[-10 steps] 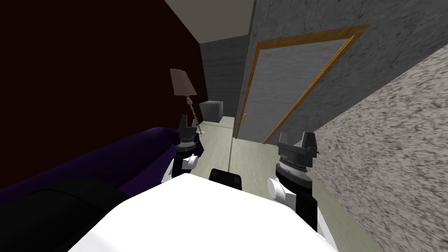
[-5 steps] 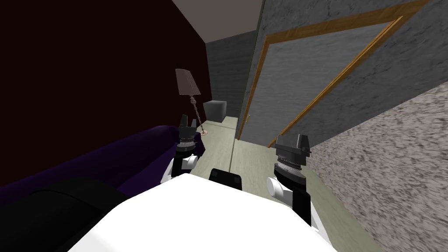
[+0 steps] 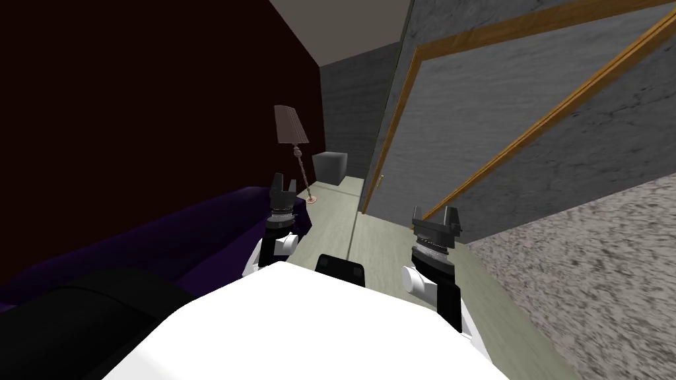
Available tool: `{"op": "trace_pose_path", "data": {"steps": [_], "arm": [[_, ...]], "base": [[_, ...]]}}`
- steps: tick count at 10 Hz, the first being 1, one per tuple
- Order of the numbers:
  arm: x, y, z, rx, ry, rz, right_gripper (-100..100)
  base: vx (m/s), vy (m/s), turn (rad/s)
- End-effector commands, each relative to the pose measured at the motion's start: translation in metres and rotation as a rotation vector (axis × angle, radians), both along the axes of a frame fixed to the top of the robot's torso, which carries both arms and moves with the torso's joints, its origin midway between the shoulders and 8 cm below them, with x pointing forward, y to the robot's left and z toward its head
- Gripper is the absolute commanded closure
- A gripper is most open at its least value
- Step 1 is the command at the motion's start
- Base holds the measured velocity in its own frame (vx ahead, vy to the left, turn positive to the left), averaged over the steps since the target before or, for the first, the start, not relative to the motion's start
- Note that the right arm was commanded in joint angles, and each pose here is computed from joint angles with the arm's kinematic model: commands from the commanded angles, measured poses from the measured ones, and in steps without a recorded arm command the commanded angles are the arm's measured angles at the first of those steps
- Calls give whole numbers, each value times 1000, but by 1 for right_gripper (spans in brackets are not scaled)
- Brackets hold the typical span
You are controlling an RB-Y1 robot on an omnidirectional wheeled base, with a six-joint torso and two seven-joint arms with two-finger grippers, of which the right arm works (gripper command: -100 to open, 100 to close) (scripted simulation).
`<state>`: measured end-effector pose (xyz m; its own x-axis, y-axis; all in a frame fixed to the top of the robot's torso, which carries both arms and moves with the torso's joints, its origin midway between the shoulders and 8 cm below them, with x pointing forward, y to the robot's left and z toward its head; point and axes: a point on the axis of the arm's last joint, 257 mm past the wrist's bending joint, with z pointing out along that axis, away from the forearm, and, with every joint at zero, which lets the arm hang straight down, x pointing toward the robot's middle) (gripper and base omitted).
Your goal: Pull the door open
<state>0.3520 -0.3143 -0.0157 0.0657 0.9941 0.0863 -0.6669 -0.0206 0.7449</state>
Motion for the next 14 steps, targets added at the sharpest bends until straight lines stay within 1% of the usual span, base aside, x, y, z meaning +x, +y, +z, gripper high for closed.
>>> {"op": "trace_pose_path", "data": {"steps": [1, 4, 5, 6, 7, 11, 13, 14], "arm": [[6, -10, -13, 41, 15, 15, -100], [15, -27, -37, 123, 42, 39, -100], [17, -33, -43, 150, 45, 47, -100], [18, -34, -46, 152, 51, 46, -100], [20, -40, -54, 181, 59, 52, -100], [29, -70, -91, 312, 88, 70, -100], [31, -85, -105, 379, 89, 78, -100], [32, -86, -110, 383, 99, 74, -100]], "base": [[80, -49, 153], [84, -43, 166], [80, -54, 194], [51, -42, 56], [43, -33, 104], [75, -60, 195], [90, -63, 206], [58, -48, 67]]}}
